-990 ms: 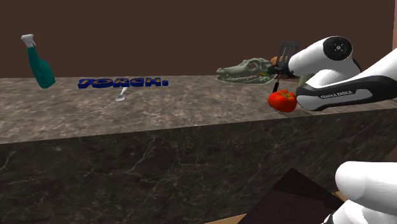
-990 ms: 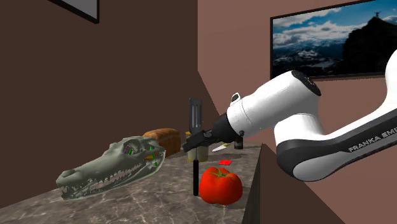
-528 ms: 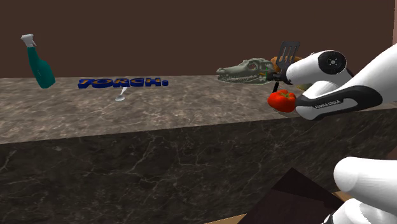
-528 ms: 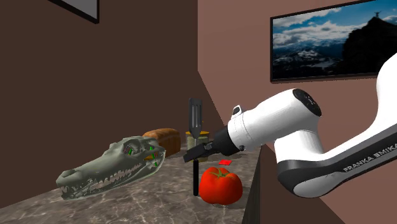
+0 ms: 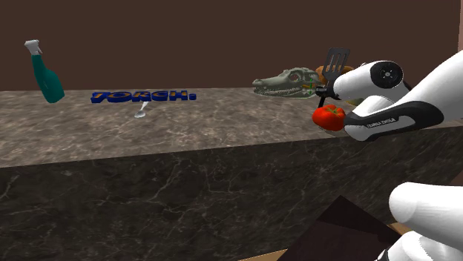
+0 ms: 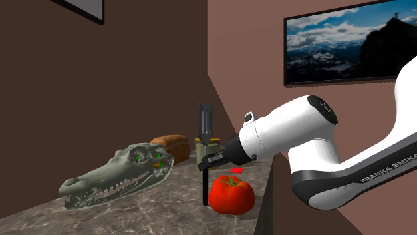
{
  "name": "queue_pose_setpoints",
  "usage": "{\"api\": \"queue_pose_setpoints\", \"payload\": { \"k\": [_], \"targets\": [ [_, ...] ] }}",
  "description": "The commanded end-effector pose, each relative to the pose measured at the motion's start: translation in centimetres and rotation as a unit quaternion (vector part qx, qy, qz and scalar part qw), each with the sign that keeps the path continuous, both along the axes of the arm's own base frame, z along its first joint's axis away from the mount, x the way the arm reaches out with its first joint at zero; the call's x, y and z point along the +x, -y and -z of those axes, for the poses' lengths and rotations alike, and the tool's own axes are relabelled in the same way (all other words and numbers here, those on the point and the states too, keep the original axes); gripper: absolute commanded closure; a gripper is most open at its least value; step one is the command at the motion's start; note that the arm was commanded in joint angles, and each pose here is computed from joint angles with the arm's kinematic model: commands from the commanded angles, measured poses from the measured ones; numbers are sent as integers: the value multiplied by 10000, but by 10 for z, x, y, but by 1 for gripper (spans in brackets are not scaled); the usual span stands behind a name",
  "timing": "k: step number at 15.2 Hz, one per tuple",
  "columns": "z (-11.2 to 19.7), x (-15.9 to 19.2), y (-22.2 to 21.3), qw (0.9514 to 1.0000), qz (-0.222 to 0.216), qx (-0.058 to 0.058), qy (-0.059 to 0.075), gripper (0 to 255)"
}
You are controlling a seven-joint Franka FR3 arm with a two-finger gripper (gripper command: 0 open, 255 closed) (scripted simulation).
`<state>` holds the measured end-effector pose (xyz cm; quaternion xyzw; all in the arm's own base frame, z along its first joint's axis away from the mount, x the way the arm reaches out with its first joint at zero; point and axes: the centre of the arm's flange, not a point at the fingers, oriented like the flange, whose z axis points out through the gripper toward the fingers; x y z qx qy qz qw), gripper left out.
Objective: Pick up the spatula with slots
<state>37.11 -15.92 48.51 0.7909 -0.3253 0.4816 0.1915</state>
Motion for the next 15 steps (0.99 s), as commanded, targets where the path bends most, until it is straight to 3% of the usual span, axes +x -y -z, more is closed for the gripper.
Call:
{"api": "queue_pose_setpoints", "payload": {
  "k": [1,15],
  "targets": [
    [0,0,0,10000,-2,1,-1,255],
    [-63,0,0,10000,-3,1,-1,255]
  ]
}}
